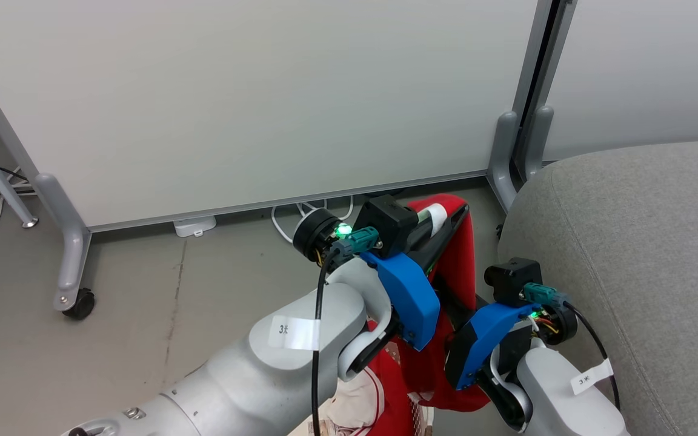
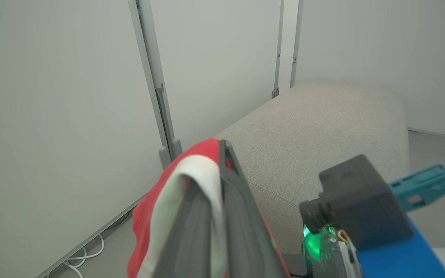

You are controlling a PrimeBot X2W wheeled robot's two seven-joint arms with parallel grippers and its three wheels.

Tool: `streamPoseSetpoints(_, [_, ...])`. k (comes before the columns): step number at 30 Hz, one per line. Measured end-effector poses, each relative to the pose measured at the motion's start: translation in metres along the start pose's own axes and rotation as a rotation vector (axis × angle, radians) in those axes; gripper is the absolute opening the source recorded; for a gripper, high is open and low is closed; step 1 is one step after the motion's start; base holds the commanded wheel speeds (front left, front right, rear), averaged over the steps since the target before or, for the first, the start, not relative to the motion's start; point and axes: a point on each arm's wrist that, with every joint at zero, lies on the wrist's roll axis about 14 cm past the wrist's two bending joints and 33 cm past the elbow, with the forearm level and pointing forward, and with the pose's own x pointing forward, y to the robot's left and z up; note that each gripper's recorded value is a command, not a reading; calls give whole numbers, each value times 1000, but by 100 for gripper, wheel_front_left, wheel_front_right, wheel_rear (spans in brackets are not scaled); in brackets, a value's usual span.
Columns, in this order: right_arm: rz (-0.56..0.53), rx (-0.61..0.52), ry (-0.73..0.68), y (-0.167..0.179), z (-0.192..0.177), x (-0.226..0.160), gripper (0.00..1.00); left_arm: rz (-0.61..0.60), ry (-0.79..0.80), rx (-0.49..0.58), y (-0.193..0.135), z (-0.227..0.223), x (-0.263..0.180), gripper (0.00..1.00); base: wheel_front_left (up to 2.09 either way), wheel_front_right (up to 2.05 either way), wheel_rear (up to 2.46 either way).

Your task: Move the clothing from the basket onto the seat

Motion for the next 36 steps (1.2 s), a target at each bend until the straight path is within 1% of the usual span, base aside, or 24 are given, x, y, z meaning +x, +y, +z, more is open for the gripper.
streamPoseSetpoints(10, [-11,0,-2,-4,-2,-1,0,-2,4,-11,-1,-2,1,0,0,0,0])
streamPoseSetpoints(11, [-12,0,-3,-4,-1,-1,0,-3,4,-11,-1,-2,1,1,0,0,0])
streamPoseSetpoints(12, [-13,-1,-5,-5,-1,-1,0,-3,5,-12,-1,-2,1,4,0,0,0])
streamPoseSetpoints(13, [-14,-1,-7,-5,0,-1,0,-3,4,-12,-1,-2,2,26,0,0,0])
streamPoseSetpoints(14, [-15,-1,-8,-6,0,-1,0,-2,5,-13,-1,-3,2,67,0,0,0])
streamPoseSetpoints(15, [-16,0,-8,-6,0,-1,0,0,4,-13,0,-3,2,100,0,0,0])
streamPoseSetpoints(22, [-29,1,-16,-11,1,0,0,25,5,-23,6,-7,1,100,0,0,0])
streamPoseSetpoints(27, [-35,2,-17,-13,1,1,0,43,5,-56,10,-16,-6,100,0,0,0])
streamPoseSetpoints(32, [-43,-1,-25,-16,3,1,0,97,-31,-91,24,-24,-24,100,0,0,0])
streamPoseSetpoints(36, [-48,-3,-33,-19,5,2,0,125,-45,-81,34,-34,-44,100,0,0,0])
